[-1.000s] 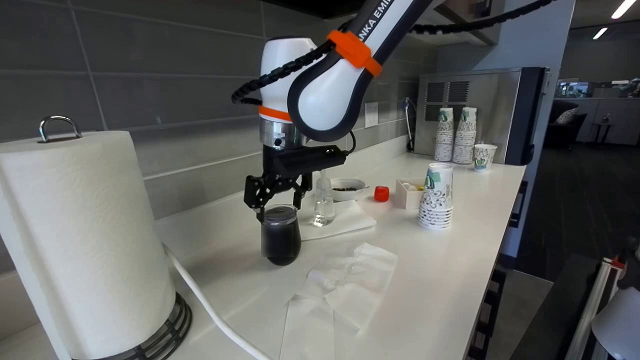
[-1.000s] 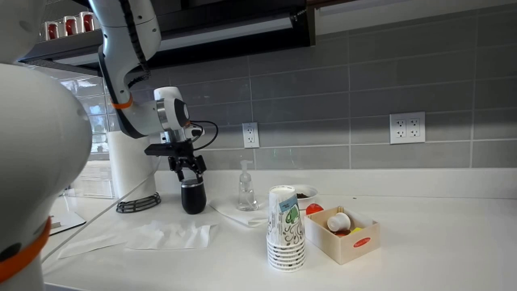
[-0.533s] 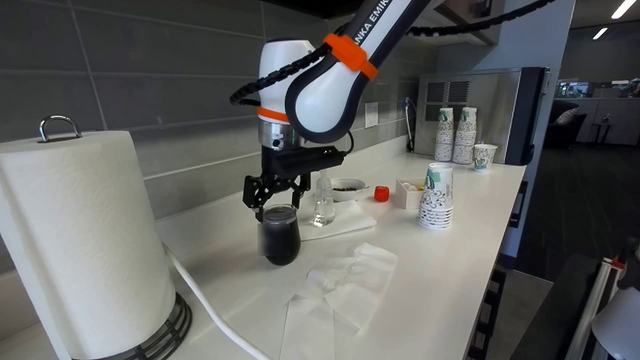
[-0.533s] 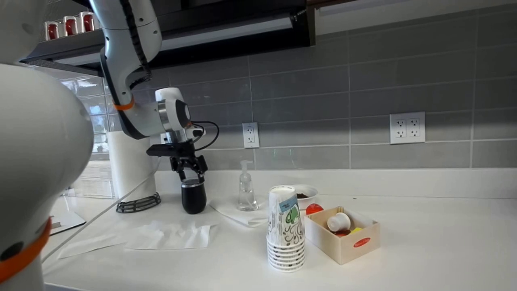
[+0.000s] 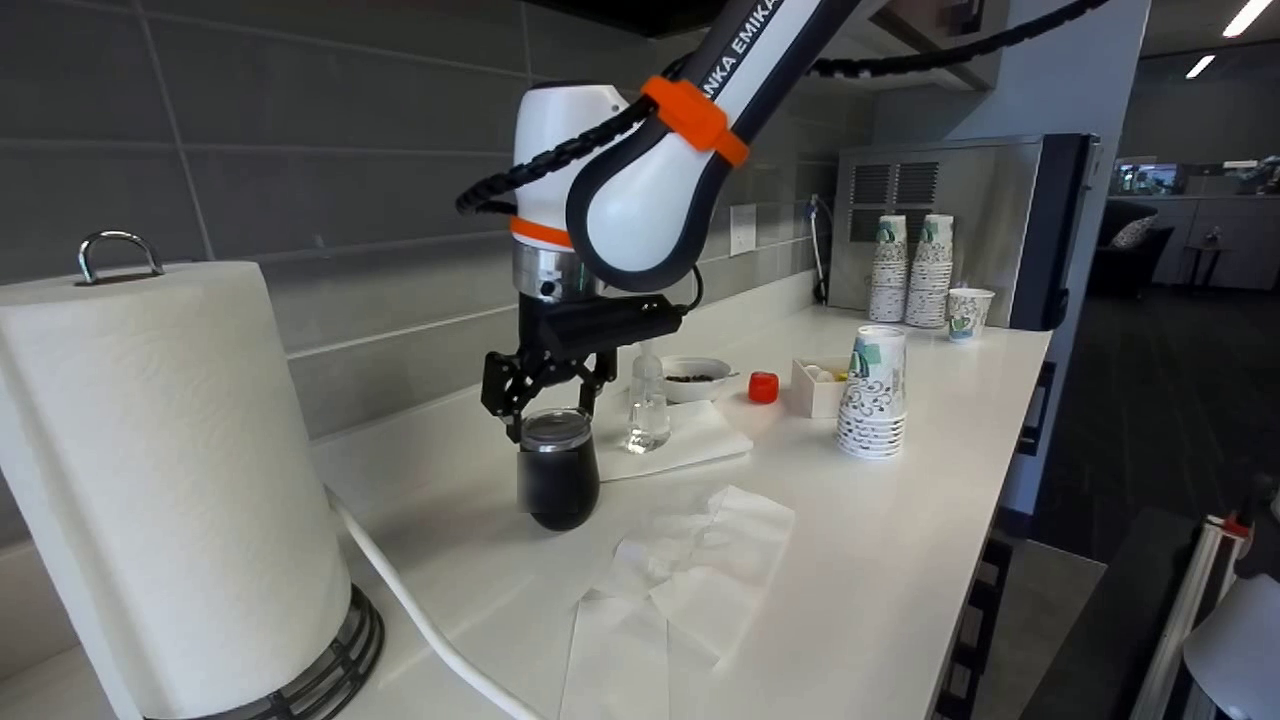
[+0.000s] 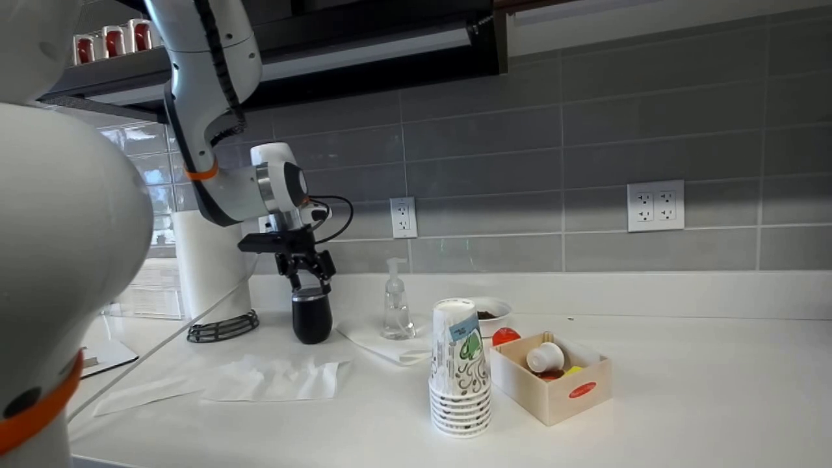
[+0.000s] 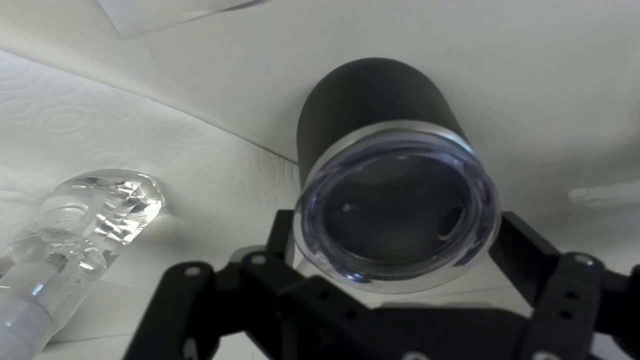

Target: Remove the lid from the black cup and put it on the table

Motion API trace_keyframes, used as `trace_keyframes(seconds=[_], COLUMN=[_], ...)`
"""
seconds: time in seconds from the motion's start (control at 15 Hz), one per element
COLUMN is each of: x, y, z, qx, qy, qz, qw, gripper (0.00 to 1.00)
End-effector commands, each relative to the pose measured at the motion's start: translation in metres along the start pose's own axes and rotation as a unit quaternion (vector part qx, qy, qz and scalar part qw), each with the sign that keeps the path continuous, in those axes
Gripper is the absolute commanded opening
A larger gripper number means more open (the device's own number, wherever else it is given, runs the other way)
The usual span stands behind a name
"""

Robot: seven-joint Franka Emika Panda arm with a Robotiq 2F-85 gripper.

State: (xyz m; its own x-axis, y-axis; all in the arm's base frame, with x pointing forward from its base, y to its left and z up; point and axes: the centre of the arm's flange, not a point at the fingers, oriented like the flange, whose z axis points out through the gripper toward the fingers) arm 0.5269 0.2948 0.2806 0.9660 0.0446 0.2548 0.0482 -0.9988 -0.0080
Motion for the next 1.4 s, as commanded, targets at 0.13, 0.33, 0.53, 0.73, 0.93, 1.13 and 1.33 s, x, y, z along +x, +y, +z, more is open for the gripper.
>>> trace_keyframes(seconds=[0.13,0.33,0.53,0.73,0.93,1.13,1.33], x=[0.007,0.006,0.006,0.005,0.005,0.003,0.0], y=[-0.006,-0.006,-0.005,-0.006,-0.006,-0.008,-0.011], z=[0.002,0.002,0.003,0.003,-0.003,-0.011,-0.017], qx=[-0.001,-0.003,-0.005,-0.005,-0.003,-0.005,-0.003], qy=[0.023,0.022,0.02,0.02,0.016,0.006,0.003], qz=[0.007,0.006,0.005,0.004,0.003,0.0,-0.002], qw=[0.9997,0.9997,0.9998,0.9998,0.9999,1.0,1.0], gripper=[1.0,0.96,0.68,0.66,0.66,0.66,0.66])
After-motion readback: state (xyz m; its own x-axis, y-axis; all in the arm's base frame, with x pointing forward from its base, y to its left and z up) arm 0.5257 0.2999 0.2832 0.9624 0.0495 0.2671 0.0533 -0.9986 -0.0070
